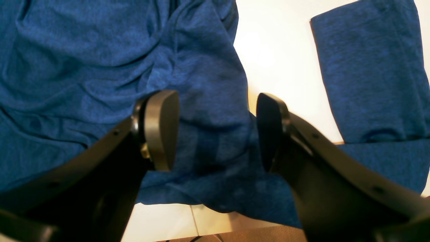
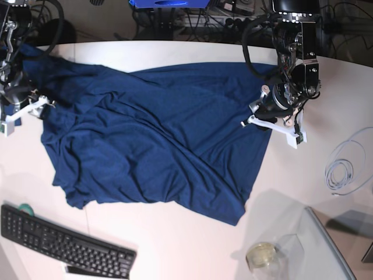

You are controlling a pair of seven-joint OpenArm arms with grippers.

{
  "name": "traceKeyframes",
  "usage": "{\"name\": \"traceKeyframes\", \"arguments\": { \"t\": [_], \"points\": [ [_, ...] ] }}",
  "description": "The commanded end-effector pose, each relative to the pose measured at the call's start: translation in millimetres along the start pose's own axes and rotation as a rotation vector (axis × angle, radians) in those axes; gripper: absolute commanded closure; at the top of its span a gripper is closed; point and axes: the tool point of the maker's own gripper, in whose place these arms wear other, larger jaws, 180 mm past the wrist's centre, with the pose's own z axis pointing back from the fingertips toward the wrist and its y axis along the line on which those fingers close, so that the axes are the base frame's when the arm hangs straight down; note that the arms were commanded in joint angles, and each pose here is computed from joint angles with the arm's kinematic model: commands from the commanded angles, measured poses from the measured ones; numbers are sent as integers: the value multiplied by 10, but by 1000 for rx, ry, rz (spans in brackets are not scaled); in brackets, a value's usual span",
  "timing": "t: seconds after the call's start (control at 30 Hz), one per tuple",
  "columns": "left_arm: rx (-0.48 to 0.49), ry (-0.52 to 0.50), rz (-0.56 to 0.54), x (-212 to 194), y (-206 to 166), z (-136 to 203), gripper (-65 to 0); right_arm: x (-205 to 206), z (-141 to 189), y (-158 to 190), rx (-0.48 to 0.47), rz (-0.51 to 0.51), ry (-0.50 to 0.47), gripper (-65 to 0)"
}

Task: Layout the t-shirt on the table in an organized manner, then fold the t-shirt properly
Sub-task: 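Release the shirt with the left gripper and lower it onto the fabric, then grasp the shirt edge with the left gripper and pull it outward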

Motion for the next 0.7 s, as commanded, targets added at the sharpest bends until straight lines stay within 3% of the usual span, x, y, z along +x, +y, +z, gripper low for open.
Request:
{"name": "traceKeyframes", "arguments": {
  "t": [0.0, 0.57, 0.6, 0.67],
  "points": [
    [-3, -20, -24, 46, -28, 19, -197, 133, 29, -3, 5, 13, -42, -347],
    [45, 89, -26, -317, 146, -160, -183, 117, 25, -7, 5, 13, -38, -347],
    [45, 89, -26, -317, 146, -160, -173, 117, 25, -7, 5, 13, -38, -347],
    [45, 89, -26, -317, 146, -160, -89, 117, 25, -7, 5, 13, -38, -347]
  ]
}}
